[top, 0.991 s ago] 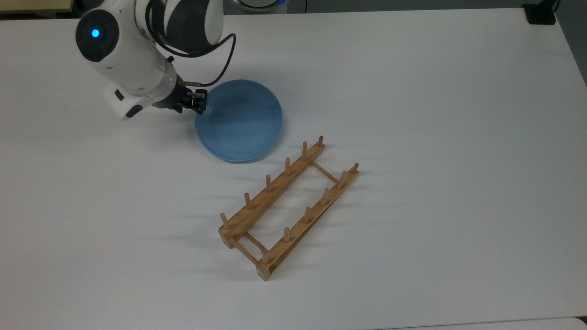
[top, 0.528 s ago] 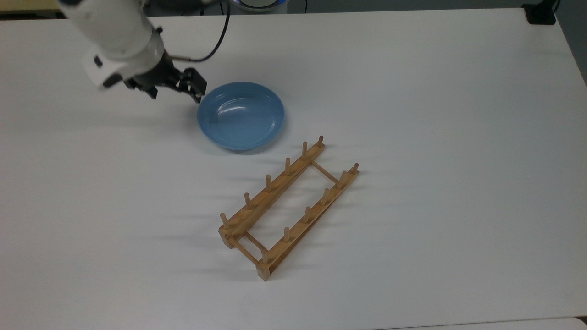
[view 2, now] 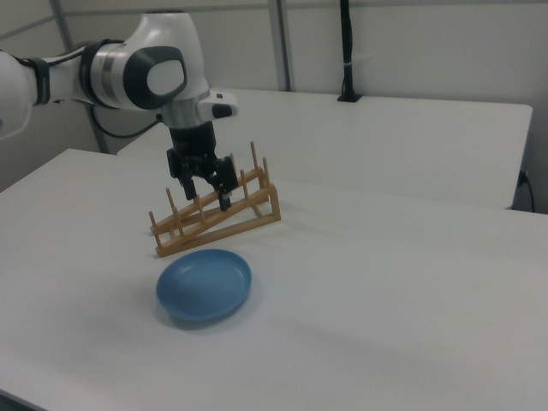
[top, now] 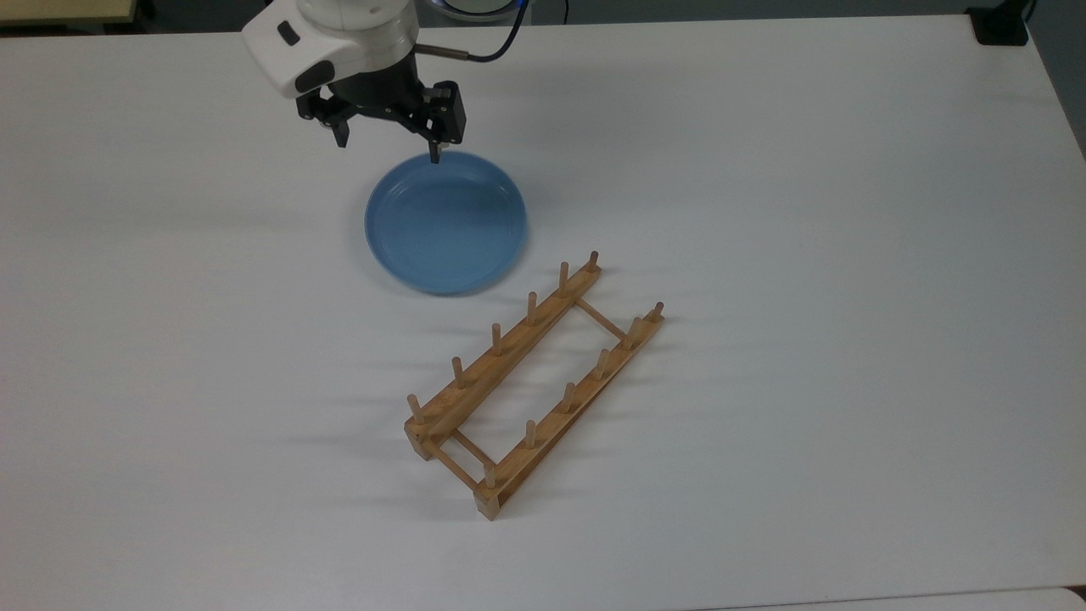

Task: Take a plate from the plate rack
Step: 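Open the gripper, release the plate and raise the gripper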

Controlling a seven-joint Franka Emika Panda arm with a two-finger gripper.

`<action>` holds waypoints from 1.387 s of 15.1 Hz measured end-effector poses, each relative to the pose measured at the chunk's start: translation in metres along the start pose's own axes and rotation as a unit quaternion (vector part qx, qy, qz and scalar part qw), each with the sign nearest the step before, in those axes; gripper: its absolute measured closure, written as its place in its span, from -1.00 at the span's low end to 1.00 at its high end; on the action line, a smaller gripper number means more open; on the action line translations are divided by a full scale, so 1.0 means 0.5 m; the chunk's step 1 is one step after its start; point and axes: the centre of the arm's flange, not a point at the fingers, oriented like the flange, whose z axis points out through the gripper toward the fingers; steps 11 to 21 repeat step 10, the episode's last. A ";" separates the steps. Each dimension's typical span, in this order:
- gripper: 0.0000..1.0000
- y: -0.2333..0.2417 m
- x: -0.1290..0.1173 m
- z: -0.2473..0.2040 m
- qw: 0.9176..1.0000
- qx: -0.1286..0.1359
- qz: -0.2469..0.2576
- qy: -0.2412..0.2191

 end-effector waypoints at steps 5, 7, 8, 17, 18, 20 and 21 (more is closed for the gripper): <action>-1.00 -0.004 -0.016 -0.052 1.000 0.022 0.003 0.021; -1.00 -0.003 -0.016 -0.058 0.999 0.025 0.005 0.023; -1.00 -0.001 -0.016 -0.059 0.999 0.025 0.006 0.024; -1.00 0.002 -0.015 -0.060 0.999 0.025 0.008 0.024; -1.00 0.002 -0.015 -0.060 0.999 0.025 0.008 0.024; -1.00 0.002 -0.015 -0.060 0.999 0.025 0.008 0.024; -1.00 0.002 -0.015 -0.060 0.999 0.025 0.008 0.024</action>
